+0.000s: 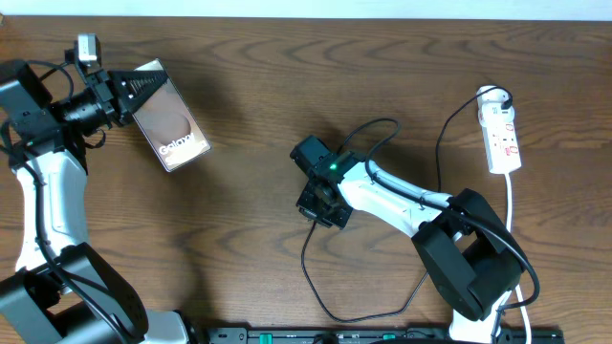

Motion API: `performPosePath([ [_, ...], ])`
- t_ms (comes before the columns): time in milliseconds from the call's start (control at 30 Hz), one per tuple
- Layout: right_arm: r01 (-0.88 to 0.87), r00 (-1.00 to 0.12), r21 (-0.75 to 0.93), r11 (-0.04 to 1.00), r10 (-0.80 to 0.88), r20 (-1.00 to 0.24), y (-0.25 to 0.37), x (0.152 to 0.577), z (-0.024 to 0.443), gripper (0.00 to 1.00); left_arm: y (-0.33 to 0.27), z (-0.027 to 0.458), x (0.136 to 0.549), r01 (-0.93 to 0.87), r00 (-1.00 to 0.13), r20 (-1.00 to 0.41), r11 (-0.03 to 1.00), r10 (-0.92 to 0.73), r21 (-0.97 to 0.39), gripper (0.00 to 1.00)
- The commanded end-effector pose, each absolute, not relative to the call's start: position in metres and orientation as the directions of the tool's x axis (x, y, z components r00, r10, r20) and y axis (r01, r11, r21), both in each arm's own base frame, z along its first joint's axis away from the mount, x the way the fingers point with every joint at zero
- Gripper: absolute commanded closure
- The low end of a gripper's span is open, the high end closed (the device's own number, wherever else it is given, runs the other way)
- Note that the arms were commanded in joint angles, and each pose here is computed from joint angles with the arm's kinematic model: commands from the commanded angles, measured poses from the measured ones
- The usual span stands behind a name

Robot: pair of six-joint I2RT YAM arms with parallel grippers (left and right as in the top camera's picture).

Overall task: Plug charger to phone and switch on socket
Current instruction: 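Close the right gripper on the cable just behind the USB-C plug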

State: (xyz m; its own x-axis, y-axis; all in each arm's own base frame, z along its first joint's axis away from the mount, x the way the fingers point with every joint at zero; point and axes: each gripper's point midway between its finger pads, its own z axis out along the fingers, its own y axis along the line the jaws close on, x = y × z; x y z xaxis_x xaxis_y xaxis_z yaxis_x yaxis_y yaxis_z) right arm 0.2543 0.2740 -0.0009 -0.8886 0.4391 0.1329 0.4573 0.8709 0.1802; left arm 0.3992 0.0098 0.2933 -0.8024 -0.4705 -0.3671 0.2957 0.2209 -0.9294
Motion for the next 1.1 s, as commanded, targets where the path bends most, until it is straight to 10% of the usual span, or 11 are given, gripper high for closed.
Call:
performPosePath([
  [0, 0.463, -0.885, 0.1, 0.881, 0.452, 0.113, 0.258, 0.251, -0.022, 0.84, 0.006, 0.299, 0.392, 0.326, -0.803, -0.39, 0.215, -0.45, -0.92, 0.93],
  [1067, 0.493, -0.865, 0.016, 0.87, 0.489, 0.111, 0.248, 0.236, -0.023, 0.87, 0.006, 0.298, 0.392, 0.314, -0.809, -0.376, 0.208, -0.453, -0.926, 0.92],
])
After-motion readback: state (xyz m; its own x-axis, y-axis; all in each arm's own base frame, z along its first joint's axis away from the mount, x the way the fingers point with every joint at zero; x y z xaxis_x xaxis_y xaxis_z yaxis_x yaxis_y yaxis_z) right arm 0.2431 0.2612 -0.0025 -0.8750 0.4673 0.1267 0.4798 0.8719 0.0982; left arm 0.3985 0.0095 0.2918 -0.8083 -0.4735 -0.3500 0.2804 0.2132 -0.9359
